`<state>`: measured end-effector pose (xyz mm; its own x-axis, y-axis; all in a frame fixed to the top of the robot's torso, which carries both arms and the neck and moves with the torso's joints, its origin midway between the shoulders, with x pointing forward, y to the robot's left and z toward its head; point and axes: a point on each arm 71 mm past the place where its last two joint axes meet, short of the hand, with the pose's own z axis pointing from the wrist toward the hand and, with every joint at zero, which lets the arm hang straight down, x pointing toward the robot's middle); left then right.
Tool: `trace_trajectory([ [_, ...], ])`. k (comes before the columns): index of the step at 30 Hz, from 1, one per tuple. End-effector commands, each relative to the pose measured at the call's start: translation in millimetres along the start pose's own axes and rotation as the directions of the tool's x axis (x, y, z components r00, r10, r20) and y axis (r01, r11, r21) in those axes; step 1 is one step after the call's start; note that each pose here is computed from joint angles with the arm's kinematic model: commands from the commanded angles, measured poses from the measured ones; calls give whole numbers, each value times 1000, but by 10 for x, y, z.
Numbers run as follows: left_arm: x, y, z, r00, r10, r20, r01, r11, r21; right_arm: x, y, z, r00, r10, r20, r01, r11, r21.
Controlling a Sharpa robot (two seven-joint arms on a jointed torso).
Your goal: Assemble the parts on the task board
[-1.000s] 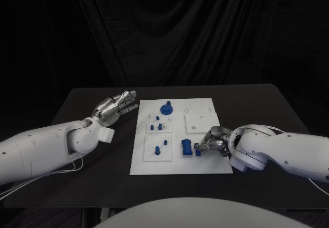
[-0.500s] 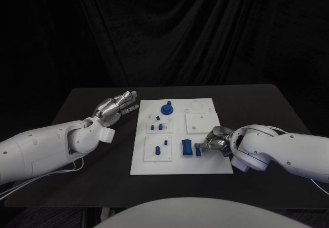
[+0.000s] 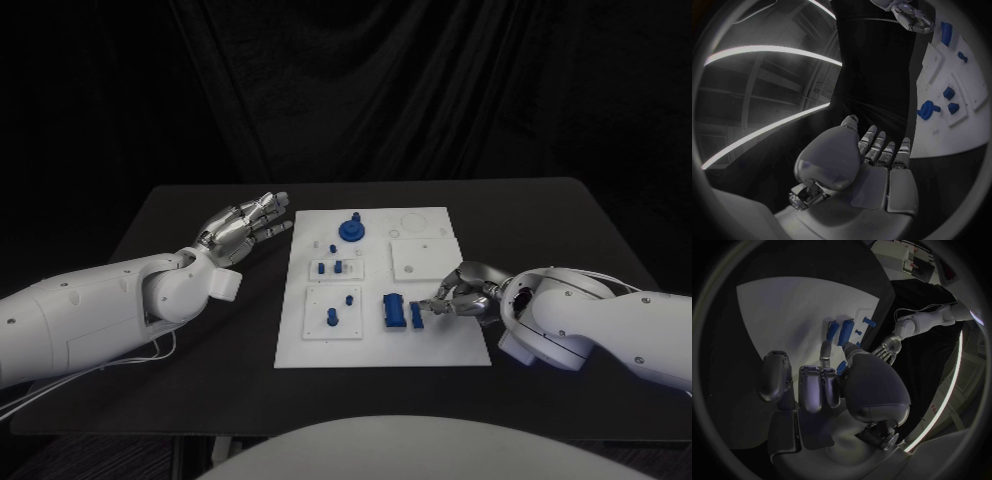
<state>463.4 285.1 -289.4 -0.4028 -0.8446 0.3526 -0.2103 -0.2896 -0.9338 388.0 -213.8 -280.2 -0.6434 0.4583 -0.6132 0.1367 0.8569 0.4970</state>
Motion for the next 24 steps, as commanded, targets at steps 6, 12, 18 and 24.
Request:
trace_trajectory([
  [6, 10, -2, -4, 1000, -8, -10, 8, 1000, 9, 68, -21, -46, 999, -43, -7, 42, 998, -36],
  [12, 2, -2, -3, 1000, -6, -7, 6, 1000, 9, 121, -51, -36, 998, -50, -31, 49, 998, -24],
  [18, 0, 0, -3, 1000, -6, -7, 6, 1000, 8, 154, -62, -21, 997, -57, -48, 56, 998, -19],
  [24, 0, 4, -3, 1000, -6, -7, 6, 1000, 6, 187, -67, 1, 996, -63, -64, 62, 998, -17],
])
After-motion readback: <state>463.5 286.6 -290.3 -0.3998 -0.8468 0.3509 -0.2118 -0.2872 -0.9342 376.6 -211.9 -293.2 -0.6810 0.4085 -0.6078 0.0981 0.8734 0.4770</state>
